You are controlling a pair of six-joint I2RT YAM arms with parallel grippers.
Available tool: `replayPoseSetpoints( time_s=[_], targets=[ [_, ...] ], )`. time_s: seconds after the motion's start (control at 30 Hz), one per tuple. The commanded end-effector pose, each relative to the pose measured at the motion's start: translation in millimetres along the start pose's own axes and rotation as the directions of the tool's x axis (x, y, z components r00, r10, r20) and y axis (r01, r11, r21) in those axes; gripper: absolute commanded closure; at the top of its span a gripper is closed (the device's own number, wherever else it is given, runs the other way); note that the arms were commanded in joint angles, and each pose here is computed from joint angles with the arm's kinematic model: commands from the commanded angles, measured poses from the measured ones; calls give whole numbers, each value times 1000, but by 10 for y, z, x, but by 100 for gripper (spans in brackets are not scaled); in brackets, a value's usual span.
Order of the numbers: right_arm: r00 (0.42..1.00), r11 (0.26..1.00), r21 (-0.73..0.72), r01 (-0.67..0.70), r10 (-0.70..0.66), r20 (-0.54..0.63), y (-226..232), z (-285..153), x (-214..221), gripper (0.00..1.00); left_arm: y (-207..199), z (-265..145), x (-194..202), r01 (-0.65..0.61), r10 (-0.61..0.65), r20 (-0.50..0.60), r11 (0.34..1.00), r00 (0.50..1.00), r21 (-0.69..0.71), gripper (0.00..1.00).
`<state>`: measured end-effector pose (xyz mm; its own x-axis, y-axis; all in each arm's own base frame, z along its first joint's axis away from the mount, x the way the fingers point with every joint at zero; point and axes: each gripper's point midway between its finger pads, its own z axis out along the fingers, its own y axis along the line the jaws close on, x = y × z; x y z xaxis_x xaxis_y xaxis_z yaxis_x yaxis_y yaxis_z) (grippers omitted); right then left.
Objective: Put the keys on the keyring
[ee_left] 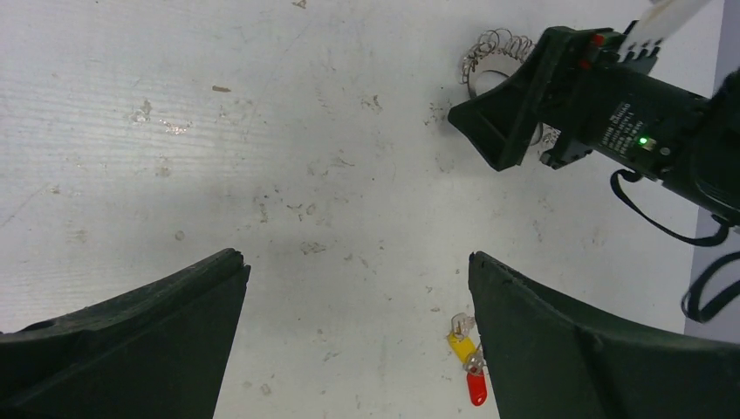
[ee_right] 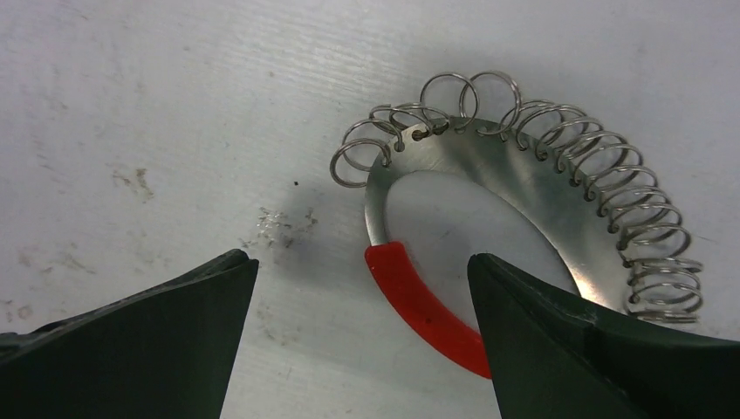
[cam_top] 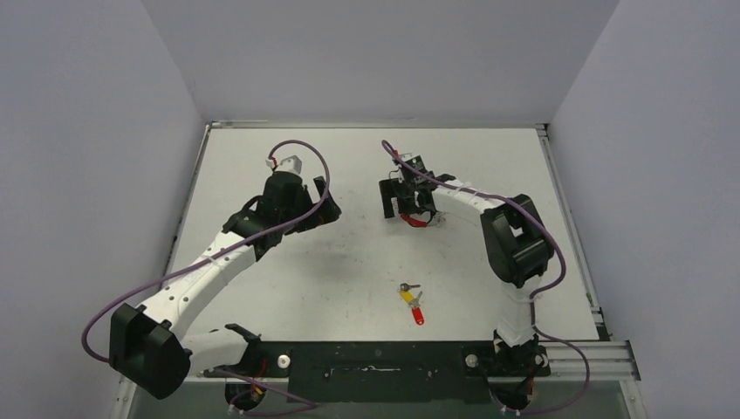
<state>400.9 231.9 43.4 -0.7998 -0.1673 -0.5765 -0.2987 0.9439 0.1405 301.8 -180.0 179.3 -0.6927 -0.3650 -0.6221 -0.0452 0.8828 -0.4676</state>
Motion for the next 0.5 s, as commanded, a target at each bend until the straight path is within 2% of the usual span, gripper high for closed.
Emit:
replayPoseSetpoints(
  time_s=[0.0, 0.23, 0.47],
  targets=[
    [998, 999, 30, 35, -33, -61, -36, 134, 43, 4, -9, -86, -99, -22, 22, 26, 999, 999, -25, 3],
    [985, 993, -93, 75, -89, -148, 347, 246, 289, 4, 67, -207, -154, -29, 33, 58, 998, 998, -53, 3],
    [969, 931, -359, 62, -142, -202, 1185, -36, 711, 2, 261, -476, -285, -5, 25, 146, 991, 989, -130, 3]
  ],
)
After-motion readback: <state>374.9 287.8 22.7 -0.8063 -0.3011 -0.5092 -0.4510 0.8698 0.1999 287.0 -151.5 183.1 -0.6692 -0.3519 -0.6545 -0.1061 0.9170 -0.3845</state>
